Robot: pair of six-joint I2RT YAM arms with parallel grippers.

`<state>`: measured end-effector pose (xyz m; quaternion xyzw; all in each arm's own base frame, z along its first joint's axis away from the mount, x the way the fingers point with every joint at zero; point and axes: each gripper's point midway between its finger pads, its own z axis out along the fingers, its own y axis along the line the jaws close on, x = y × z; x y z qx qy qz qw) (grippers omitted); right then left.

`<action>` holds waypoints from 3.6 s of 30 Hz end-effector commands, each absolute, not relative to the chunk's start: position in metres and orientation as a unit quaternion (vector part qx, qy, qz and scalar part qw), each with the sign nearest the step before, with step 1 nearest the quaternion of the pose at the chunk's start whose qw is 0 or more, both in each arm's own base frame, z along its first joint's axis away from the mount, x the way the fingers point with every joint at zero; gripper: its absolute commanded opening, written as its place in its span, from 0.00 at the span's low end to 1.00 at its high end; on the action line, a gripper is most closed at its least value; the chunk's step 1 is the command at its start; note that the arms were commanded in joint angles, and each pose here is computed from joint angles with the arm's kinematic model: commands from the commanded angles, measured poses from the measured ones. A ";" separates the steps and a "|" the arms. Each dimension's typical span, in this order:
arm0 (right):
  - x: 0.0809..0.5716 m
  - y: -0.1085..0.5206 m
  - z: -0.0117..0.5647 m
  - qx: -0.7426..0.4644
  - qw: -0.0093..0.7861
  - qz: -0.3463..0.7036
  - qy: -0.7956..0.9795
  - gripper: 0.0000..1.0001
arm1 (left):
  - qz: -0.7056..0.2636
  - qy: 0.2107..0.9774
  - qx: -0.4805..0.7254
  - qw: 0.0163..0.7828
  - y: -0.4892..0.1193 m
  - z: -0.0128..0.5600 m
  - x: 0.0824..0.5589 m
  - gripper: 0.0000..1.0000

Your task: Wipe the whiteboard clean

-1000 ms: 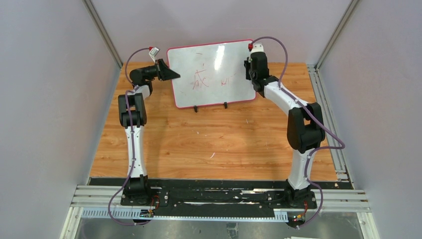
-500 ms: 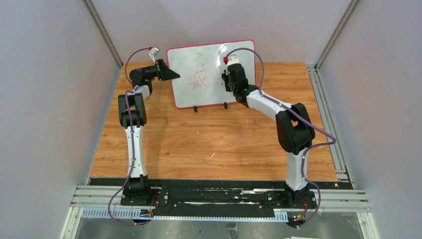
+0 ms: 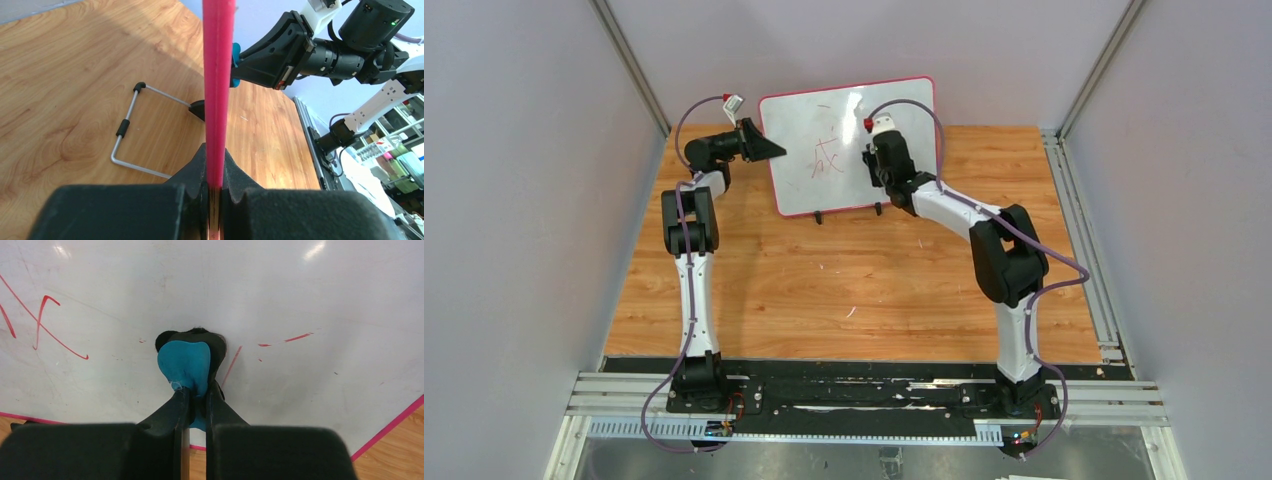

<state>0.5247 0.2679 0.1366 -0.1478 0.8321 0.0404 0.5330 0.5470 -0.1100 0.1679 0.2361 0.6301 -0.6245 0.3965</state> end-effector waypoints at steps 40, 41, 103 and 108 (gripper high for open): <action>0.534 0.335 0.142 -0.140 0.548 0.080 0.821 0.01 | -0.600 0.627 0.272 0.415 -0.100 0.145 0.546 0.00; 0.535 0.332 0.137 -0.139 0.546 0.074 0.823 0.01 | -0.600 0.628 0.271 0.414 -0.099 0.145 0.546 0.00; 0.529 0.198 0.130 -0.067 0.538 -0.016 0.840 0.01 | -0.601 0.629 0.272 0.411 -0.102 0.143 0.545 0.00; 0.529 0.193 0.129 -0.064 0.537 -0.015 0.841 0.01 | -0.601 0.629 0.273 0.411 -0.102 0.144 0.546 0.00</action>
